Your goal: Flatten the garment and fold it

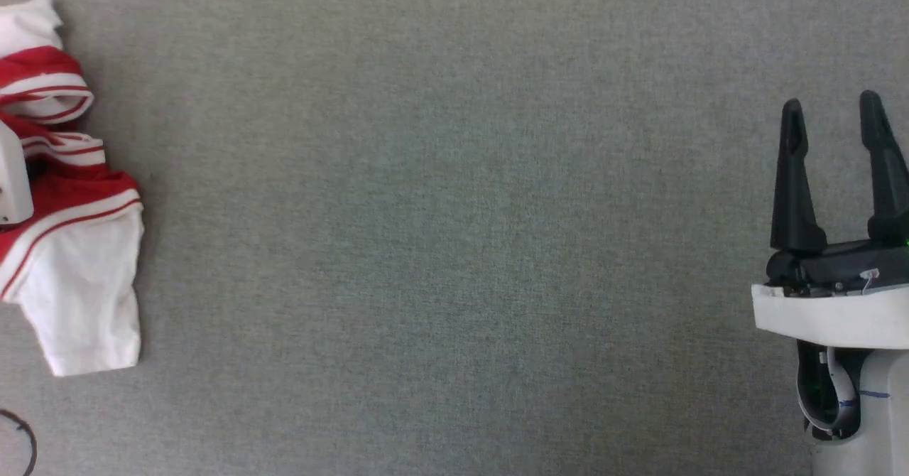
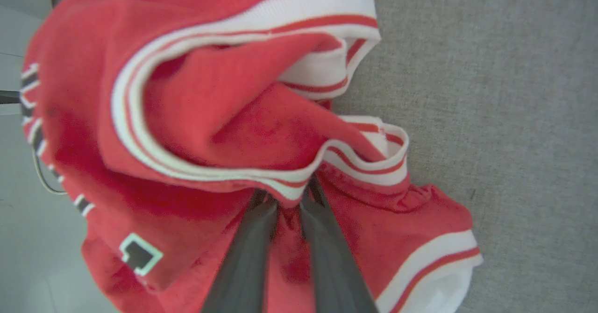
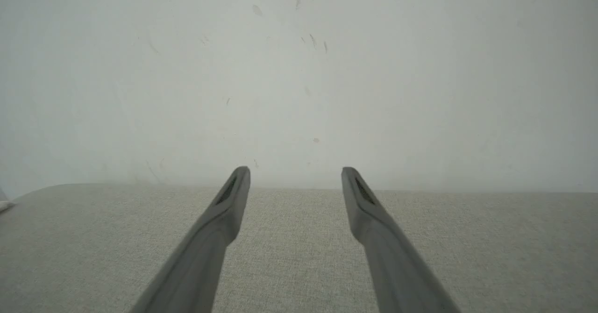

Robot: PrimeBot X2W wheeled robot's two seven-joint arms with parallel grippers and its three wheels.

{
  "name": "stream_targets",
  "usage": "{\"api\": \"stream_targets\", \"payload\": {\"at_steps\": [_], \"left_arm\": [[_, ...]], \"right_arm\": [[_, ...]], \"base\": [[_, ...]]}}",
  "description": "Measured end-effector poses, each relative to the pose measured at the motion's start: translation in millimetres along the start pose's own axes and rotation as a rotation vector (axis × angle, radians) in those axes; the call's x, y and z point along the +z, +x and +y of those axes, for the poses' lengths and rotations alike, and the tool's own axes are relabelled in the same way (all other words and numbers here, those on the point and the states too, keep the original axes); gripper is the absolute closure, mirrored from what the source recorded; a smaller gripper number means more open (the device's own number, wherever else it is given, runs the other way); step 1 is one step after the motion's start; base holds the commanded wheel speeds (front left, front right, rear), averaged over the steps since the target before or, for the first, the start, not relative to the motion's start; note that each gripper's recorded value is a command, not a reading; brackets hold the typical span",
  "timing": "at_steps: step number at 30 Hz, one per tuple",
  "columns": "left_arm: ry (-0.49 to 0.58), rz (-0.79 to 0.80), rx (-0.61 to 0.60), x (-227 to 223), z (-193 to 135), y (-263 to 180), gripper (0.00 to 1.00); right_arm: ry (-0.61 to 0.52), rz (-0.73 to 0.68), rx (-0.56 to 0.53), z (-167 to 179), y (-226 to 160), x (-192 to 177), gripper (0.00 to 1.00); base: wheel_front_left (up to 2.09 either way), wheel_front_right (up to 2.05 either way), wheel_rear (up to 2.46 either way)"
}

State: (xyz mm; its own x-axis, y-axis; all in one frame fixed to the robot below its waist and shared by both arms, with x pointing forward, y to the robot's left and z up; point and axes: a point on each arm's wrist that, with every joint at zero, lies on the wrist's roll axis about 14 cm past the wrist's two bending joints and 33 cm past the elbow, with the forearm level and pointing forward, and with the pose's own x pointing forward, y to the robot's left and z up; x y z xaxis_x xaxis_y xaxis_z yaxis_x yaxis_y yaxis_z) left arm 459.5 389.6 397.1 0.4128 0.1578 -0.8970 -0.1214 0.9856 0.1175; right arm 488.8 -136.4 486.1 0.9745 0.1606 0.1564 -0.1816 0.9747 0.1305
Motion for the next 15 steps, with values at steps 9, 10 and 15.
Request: {"api": "stream_targets", "payload": {"at_steps": [9, 10, 15], "left_arm": [[0.185, -0.325, -0.013, 65.8, -10.9, -88.4, 1.00], [0.217, -0.362, -0.024, 73.5, -18.4, -100.4, 1.00], [0.377, -0.535, -0.094, 101.2, -64.8, -159.0, 1.00]], "right_arm": [[0.015, -0.051, -0.011, 2.6, -22.4, 38.0, 0.00], [0.016, -0.059, -0.013, 2.8, -25.2, 42.7, 0.00], [0.021, -0.098, -0.018, 4.0, -38.7, 65.1, 0.00]], "base": [[0.00, 0.00, 0.00], [0.00, 0.00, 0.00], [0.00, 0.00, 0.00]]}}
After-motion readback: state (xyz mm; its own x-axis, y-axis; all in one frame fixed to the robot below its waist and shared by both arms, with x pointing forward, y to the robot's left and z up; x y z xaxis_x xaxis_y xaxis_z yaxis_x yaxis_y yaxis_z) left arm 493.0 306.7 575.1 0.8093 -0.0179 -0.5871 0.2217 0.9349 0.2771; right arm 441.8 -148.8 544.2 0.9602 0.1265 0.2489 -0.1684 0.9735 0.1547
